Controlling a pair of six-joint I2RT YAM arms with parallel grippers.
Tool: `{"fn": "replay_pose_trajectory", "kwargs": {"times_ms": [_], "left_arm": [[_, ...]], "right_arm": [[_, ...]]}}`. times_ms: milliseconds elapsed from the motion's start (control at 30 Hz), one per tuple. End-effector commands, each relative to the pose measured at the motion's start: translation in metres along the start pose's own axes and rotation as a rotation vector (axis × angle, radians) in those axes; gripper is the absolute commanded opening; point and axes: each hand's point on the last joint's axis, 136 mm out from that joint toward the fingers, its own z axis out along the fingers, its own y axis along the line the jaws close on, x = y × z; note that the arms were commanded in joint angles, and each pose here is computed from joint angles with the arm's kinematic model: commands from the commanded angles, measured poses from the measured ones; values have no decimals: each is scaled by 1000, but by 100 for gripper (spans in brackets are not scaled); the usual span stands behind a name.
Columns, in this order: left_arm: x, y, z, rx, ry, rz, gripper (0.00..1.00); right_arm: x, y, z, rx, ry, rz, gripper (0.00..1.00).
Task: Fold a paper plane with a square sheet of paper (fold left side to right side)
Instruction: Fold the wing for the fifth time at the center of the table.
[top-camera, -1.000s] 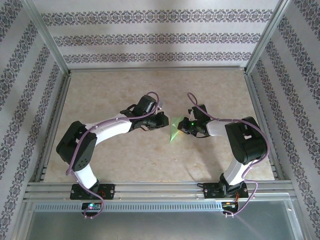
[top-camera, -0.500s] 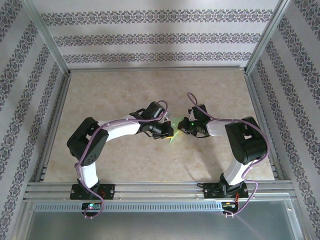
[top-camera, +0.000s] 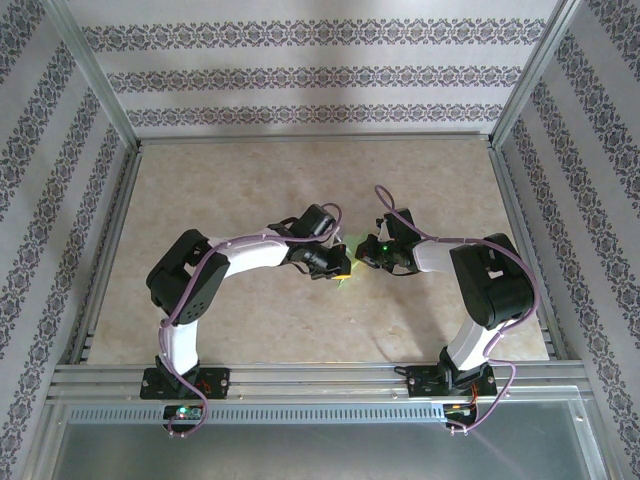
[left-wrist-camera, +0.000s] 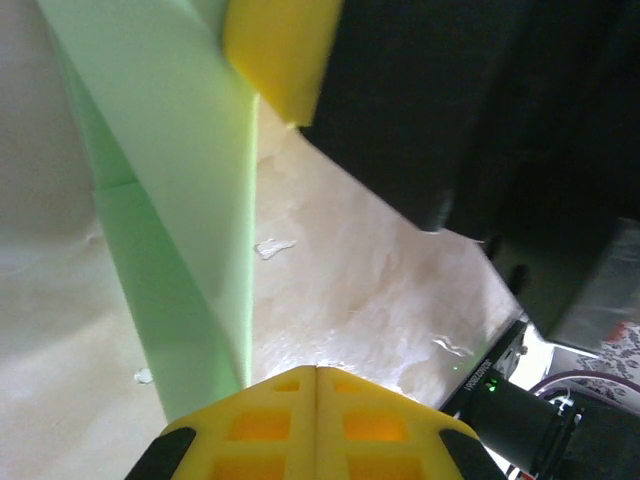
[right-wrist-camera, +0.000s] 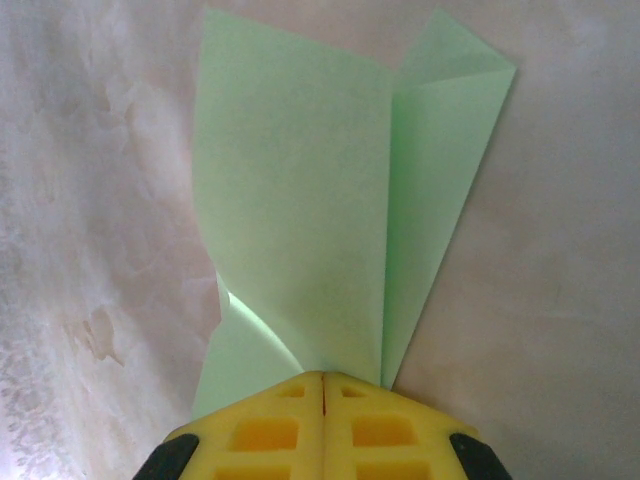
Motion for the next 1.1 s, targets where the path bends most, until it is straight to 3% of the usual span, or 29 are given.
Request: {"fn": "replay_pose_trajectory", "kwargs": {"times_ms": [0, 1067], "left_arm": [[8, 8, 4, -38, 27, 14, 5], [21, 44, 24, -96, 65, -38, 5]], "right_arm": [[35, -42, 9, 151, 104, 36, 0], [36, -41, 11, 153, 112, 33, 0]]}}
